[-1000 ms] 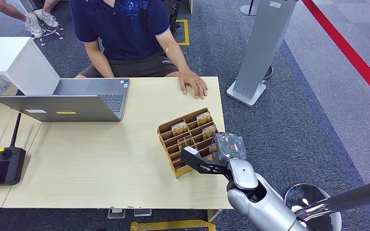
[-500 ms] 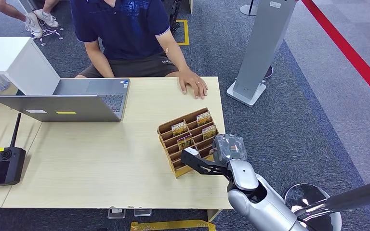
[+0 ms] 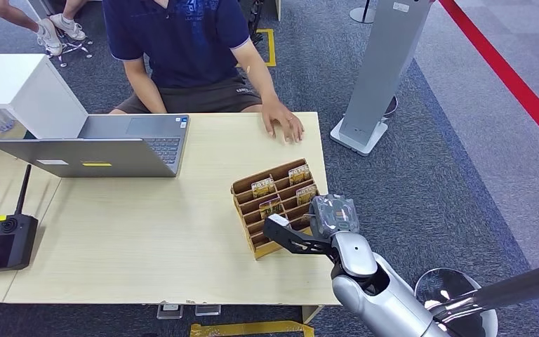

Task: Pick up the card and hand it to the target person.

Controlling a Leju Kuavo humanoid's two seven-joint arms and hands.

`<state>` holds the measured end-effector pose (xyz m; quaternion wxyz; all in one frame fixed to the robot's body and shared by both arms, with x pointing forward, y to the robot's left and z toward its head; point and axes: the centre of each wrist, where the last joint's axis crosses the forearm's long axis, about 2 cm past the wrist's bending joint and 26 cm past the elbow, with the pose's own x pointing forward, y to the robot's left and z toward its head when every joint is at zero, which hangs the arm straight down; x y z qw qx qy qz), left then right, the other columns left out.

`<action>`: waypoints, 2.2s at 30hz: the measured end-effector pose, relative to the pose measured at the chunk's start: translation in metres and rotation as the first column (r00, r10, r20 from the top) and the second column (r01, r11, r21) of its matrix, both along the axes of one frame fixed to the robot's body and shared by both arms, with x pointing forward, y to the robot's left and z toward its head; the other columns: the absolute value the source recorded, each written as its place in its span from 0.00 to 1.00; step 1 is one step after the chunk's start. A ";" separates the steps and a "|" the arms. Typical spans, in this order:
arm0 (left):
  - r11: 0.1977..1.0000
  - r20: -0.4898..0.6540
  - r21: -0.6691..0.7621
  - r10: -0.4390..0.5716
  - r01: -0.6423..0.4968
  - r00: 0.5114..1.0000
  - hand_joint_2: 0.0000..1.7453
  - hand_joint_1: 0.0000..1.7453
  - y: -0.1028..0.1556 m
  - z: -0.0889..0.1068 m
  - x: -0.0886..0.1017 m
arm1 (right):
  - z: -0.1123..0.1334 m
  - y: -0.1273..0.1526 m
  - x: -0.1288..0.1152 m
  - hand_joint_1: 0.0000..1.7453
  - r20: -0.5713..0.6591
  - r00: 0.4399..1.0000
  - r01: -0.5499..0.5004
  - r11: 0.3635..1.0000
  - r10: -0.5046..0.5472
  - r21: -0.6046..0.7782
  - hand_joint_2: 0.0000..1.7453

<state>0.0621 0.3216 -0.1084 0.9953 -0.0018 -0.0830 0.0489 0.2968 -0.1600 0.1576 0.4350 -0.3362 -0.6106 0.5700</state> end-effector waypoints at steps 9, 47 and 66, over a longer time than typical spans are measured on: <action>1.000 0.005 0.007 0.011 -0.011 1.000 0.00 0.00 0.000 0.000 0.000 | 0.000 -0.001 -0.001 0.85 0.015 1.000 0.004 1.000 -0.004 -0.004 1.00; 1.000 0.010 0.002 -0.001 0.001 1.000 0.00 0.00 -0.005 0.002 0.013 | 0.109 0.031 0.055 0.85 0.433 0.899 -0.220 0.924 0.068 0.312 1.00; 1.000 0.002 -0.002 0.003 -0.003 1.000 0.00 0.00 -0.007 0.001 0.008 | 0.079 0.083 0.083 0.00 0.316 0.942 -0.214 0.925 0.110 0.314 1.00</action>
